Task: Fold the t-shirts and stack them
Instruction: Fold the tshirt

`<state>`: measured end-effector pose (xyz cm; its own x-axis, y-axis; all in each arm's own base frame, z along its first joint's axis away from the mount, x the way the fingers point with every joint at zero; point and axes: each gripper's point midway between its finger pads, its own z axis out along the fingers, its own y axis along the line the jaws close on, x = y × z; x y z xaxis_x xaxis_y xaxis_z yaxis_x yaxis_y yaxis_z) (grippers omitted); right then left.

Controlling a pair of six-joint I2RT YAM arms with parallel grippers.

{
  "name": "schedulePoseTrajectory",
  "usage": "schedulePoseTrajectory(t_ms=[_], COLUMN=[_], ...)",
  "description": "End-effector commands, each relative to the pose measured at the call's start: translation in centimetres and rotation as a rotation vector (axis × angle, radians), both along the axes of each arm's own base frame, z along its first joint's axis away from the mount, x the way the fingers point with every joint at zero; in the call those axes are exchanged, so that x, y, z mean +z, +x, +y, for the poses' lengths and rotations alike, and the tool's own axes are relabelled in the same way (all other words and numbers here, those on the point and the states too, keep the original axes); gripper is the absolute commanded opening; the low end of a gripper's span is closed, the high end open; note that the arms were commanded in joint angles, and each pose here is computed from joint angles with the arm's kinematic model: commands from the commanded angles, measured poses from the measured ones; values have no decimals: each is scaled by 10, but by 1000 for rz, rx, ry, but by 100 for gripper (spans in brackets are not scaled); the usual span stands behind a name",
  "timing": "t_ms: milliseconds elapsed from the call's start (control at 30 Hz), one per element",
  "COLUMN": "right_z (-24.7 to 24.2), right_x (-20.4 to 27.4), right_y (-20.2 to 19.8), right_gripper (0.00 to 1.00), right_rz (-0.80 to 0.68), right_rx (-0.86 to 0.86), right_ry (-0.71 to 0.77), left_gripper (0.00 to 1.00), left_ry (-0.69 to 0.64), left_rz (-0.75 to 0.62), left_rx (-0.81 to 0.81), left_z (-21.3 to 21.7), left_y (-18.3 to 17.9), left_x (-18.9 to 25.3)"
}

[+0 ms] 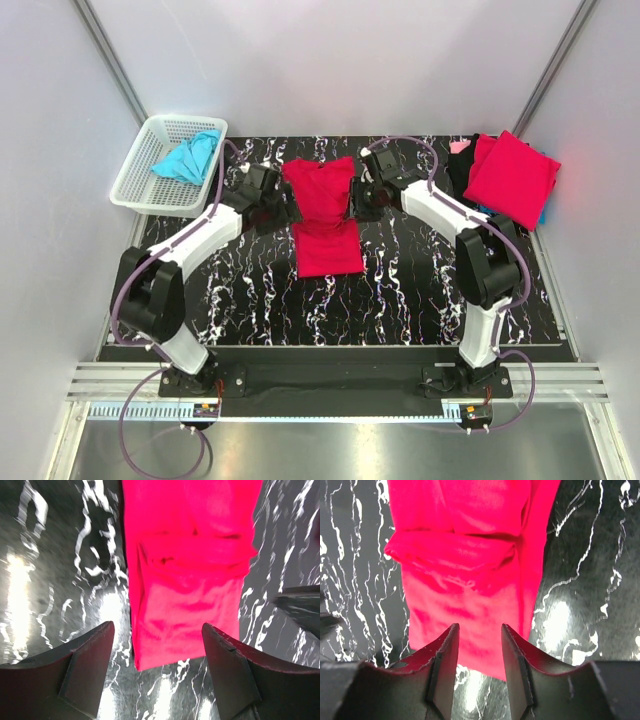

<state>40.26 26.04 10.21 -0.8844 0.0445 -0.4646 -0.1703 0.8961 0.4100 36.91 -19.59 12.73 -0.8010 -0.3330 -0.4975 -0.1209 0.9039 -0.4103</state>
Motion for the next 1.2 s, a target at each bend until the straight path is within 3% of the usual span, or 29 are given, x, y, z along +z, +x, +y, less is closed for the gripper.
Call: schedulePoseTrajectory(t_ms=[0, 200, 333, 400, 533, 1167], right_z=[0, 6, 10, 12, 15, 31], right_x=[28, 21, 6, -2, -9, -20], right_y=[-3, -4, -2, -1, 2, 8], right_gripper=[46, 45, 42, 38, 33, 28], right_rz=[-50, -32, -7, 6, 11, 40], right_rx=[-1, 25, 29, 33, 42, 86], right_ry=[45, 61, 64, 65, 71, 115], left_gripper=[75, 73, 61, 48, 40, 36], left_ry=[-82, -121, -150, -157, -160, -103], left_rz=[79, 170, 189, 200, 166, 205], left_rx=[-43, -50, -69, -77, -75, -52], left_z=[-18, -31, -44, -49, -53, -51], left_y=[-8, -8, 5, 9, 22, 26], left_x=[-16, -38, -41, -46, -34, -48])
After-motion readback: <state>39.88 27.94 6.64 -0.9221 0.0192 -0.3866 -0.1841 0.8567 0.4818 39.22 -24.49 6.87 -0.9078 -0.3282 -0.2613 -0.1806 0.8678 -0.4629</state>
